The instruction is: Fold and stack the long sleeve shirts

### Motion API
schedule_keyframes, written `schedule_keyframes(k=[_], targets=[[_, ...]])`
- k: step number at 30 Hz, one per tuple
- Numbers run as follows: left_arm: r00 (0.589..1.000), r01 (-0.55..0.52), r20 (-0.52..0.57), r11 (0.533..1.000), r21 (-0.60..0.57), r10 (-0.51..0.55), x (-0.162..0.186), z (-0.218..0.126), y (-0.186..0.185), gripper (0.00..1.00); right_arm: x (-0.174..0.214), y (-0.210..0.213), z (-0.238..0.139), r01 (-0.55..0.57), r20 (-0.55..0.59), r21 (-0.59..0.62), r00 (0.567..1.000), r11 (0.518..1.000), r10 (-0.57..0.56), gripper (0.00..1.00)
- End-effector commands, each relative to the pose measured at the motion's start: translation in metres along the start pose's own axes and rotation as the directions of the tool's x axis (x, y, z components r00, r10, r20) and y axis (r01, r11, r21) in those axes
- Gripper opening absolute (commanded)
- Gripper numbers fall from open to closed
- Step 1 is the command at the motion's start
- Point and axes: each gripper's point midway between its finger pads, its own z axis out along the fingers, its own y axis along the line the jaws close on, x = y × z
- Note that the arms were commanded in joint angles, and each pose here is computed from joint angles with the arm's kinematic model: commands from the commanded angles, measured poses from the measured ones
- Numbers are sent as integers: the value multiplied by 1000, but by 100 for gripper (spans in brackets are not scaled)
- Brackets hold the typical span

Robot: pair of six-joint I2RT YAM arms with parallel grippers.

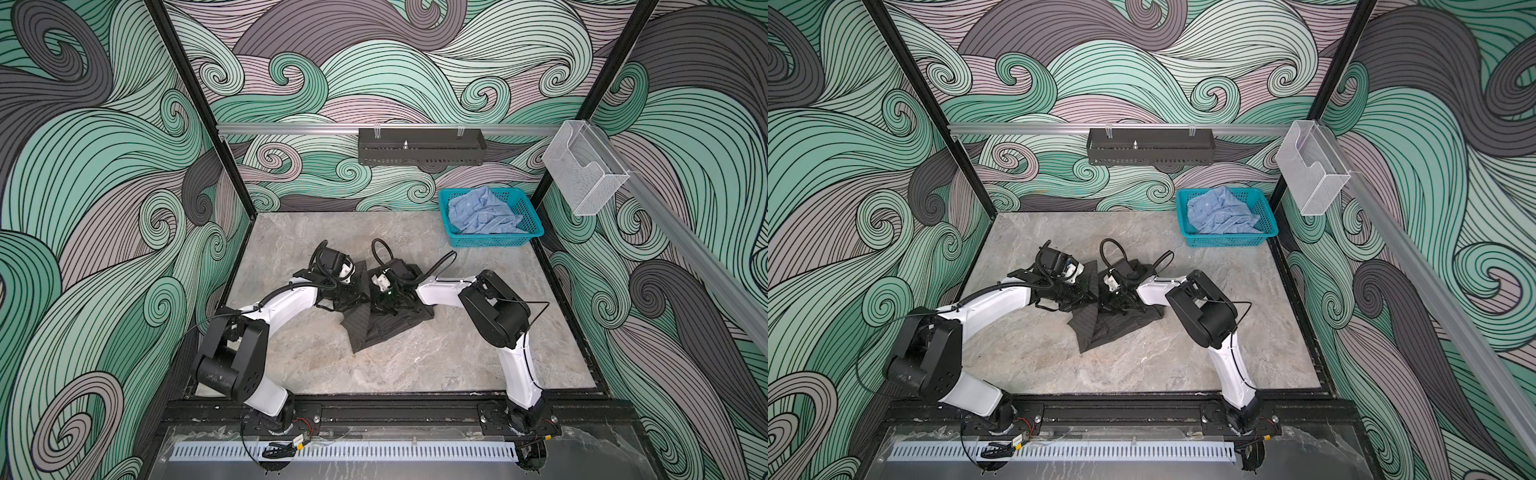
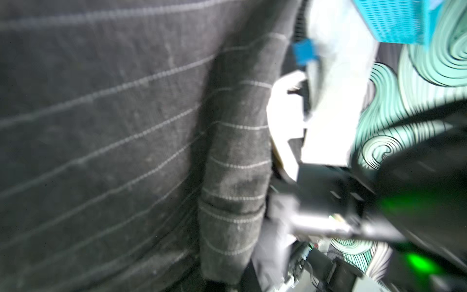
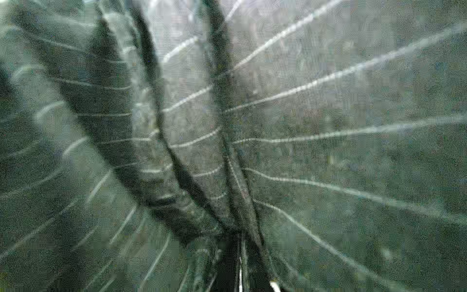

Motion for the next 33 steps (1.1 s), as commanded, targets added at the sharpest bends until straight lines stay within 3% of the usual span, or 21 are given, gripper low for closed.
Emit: schedule_keyframes(k=[1,6,12,17,20,26,33], targets=[[997,63,54,997,-47,-60,-12,11,17,0,11,-21,-7,-49,8,89,999,995,49,9],[992,120,45,988,-96,-116,-15,25,37,0,-2,-6,-34,-27,46,75,999,997,23,14],[990,138,22,984,-113,-137,-15,33,46,0,-25,-6,-100,20,126,174,991,985,-42,33],[991,131,-5,986,-107,-133,-13,35,44,0,-60,-48,-167,7,200,306,977,952,-72,39],[992,126,-13,987,-102,-128,-13,36,42,0,-75,-87,-189,-20,192,368,980,930,-55,40],[993,111,-27,990,-88,-114,-13,32,33,0,-82,-136,-193,-79,148,353,989,932,28,40],[998,59,-7,997,-50,-60,-20,11,2,0,-75,-150,-176,-88,66,301,995,950,71,32]])
